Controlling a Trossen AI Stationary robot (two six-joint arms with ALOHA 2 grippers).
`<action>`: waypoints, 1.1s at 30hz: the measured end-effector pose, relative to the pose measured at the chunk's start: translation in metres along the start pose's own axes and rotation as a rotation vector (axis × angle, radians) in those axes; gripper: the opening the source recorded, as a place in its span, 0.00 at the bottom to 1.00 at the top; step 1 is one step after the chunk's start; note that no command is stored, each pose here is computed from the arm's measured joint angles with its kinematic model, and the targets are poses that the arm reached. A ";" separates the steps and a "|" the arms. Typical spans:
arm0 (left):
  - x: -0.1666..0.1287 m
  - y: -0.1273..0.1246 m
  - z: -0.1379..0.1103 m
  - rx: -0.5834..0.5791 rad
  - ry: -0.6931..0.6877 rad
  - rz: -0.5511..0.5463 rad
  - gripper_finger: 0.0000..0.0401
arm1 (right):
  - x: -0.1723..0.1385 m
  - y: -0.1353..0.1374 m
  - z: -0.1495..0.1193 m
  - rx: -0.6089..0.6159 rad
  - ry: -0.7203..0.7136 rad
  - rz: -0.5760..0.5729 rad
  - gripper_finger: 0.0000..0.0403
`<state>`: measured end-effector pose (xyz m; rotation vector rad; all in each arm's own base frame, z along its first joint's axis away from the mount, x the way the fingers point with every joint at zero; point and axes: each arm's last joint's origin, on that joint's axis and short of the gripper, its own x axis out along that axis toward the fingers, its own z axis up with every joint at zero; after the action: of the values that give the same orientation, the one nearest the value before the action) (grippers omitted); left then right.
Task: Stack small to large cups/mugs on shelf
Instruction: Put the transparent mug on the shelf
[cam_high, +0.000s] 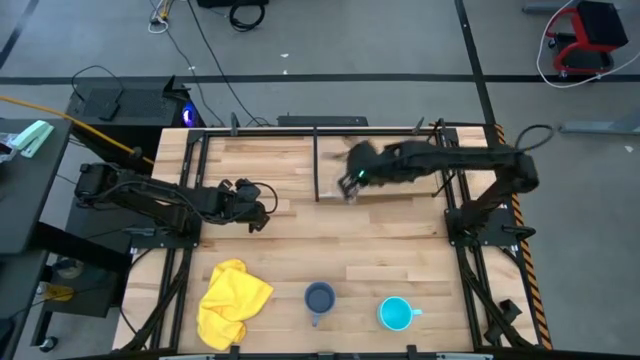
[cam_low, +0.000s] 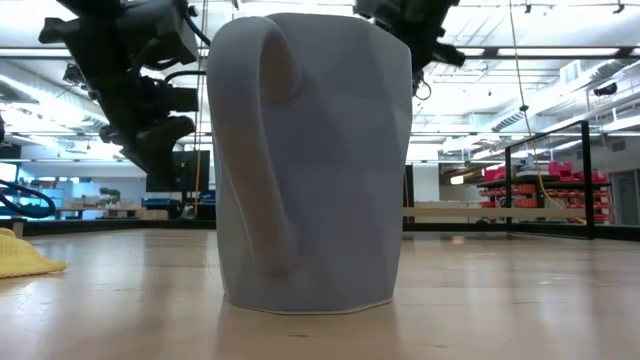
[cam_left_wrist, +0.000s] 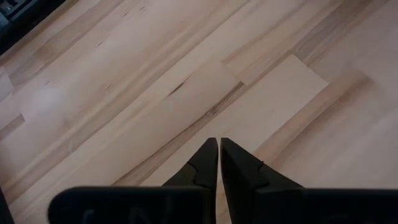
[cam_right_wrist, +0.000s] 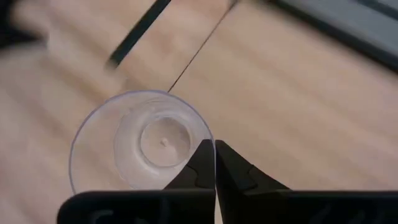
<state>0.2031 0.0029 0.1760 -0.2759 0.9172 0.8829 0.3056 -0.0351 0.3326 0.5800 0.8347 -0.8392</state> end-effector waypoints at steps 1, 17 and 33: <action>0.000 0.000 0.000 -0.002 -0.002 -0.002 0.05 | -0.004 -0.008 0.007 0.038 -0.025 -0.007 0.00; 0.001 -0.005 0.008 0.049 -0.062 -0.052 0.07 | 0.065 -0.055 0.050 0.255 0.089 -0.154 0.00; 0.005 0.000 0.012 0.036 -0.058 -0.029 0.05 | 0.113 -0.043 0.045 0.208 0.155 -0.196 0.00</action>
<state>0.2119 0.0124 0.1795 -0.2308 0.8722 0.8422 0.3325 -0.1377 0.2589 0.7620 0.9635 -1.0784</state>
